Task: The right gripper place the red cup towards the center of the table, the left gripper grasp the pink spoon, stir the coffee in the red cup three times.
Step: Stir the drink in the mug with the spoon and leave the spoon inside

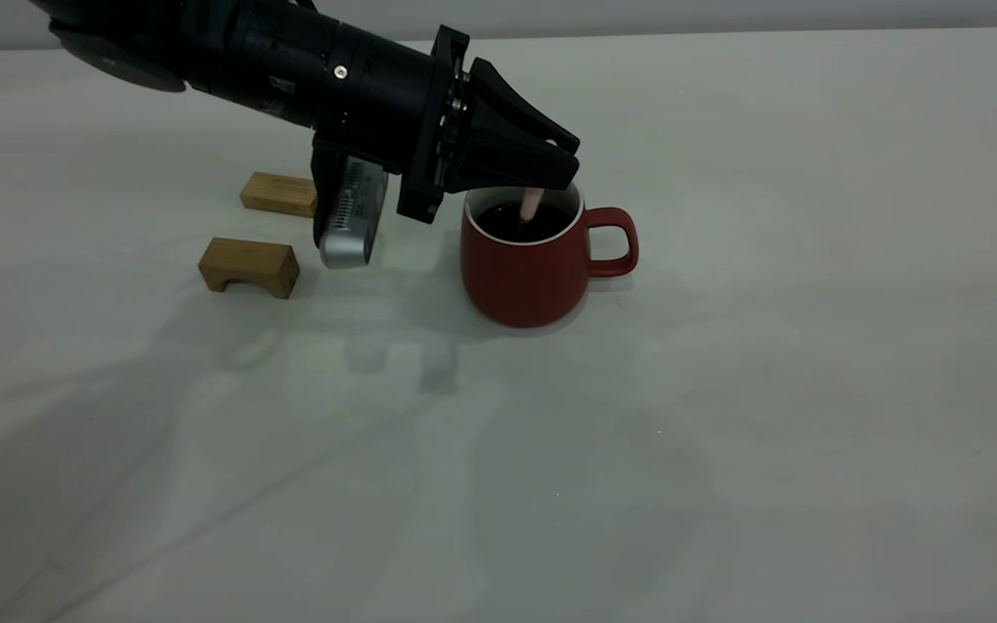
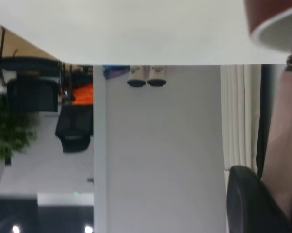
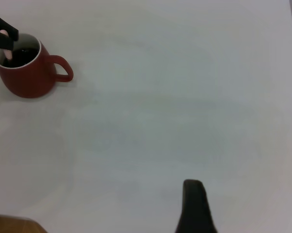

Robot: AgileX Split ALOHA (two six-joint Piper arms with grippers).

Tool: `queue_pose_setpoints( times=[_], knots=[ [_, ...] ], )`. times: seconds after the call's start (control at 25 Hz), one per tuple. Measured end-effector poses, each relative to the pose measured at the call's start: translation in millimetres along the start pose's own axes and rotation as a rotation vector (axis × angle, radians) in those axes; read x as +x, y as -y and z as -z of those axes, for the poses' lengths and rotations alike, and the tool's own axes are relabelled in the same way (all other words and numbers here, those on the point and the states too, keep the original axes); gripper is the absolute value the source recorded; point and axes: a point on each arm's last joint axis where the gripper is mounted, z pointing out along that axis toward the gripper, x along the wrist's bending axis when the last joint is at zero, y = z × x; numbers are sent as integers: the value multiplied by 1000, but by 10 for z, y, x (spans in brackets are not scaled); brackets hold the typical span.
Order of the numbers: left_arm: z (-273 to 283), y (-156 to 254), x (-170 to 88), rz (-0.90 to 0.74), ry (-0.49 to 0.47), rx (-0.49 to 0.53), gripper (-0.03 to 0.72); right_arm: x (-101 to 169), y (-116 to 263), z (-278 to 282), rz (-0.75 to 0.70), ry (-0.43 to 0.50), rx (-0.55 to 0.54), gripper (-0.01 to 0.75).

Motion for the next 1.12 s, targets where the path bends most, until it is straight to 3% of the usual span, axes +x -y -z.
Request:
queue_pose_setpoints(
  times=[0.24, 0.56, 0.68, 1.0, 1.12],
  knots=[
    [13, -9, -93, -130, 100, -11, 153, 0, 0, 0, 0, 0, 0, 582],
    [8, -18, -69, -147, 72, -22, 168, 0, 0, 0, 0, 0, 0, 582],
    [8, -28, -53, -160, 54, -32, 236, 0, 0, 0, 0, 0, 0, 582],
    [17, -31, -22, -181, 13, -54, 516, 0, 0, 0, 0, 0, 0, 582],
    [121, 105, -39, -268, -22, -88, 589, 0, 0, 0, 0, 0, 0, 582]
  ],
)
